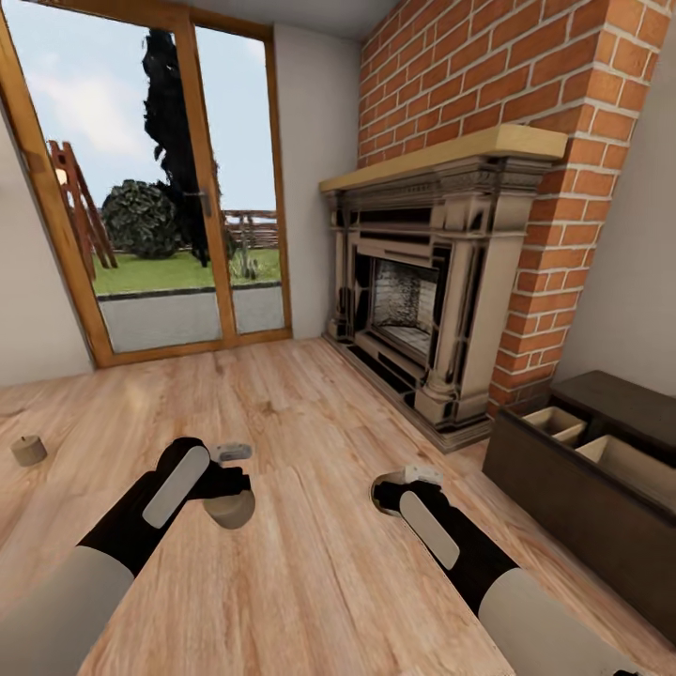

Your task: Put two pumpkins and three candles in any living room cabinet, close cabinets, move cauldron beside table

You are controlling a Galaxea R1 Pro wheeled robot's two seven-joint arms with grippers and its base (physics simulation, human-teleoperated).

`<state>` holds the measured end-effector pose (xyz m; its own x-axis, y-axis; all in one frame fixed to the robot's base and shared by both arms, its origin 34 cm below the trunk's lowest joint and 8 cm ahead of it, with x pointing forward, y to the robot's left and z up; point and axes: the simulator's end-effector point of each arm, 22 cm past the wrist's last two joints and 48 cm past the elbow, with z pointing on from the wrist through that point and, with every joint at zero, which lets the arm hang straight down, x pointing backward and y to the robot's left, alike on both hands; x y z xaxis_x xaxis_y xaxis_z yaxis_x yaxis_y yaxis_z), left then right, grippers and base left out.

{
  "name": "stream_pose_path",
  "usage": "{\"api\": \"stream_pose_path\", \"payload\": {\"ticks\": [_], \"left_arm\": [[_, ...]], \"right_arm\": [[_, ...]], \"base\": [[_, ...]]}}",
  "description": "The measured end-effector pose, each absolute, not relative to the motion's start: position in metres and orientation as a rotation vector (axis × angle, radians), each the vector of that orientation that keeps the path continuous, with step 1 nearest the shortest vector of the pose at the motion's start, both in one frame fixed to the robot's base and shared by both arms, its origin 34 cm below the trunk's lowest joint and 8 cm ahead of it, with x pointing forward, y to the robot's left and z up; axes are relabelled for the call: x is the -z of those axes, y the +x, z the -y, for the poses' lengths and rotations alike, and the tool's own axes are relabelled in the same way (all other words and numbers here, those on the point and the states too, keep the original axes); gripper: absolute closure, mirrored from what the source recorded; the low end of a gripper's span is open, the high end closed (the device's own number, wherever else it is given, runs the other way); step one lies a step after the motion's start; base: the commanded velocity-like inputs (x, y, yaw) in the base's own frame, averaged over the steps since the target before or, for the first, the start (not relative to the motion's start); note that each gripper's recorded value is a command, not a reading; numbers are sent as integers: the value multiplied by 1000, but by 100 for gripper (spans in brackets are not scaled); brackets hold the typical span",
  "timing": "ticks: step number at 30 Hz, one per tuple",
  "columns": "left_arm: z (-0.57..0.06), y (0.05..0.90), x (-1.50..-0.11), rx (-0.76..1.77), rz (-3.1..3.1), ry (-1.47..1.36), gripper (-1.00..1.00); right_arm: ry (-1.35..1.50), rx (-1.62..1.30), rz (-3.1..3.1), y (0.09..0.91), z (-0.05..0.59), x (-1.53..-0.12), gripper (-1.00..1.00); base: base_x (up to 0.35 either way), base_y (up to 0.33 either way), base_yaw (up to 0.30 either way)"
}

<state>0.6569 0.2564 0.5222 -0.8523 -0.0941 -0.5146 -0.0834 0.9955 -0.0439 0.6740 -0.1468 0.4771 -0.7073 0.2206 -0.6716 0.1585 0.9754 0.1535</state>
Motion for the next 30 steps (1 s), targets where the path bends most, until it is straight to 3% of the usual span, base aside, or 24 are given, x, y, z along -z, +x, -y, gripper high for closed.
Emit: {"api": "stream_pose_path", "payload": {"ticks": [30], "left_arm": [[-255, 664, -592, 28, -2537, -117, 100]], "right_arm": [[269, -114, -2311, 684, 150, -547, 100]], "base": [[0, 0, -291]]}}
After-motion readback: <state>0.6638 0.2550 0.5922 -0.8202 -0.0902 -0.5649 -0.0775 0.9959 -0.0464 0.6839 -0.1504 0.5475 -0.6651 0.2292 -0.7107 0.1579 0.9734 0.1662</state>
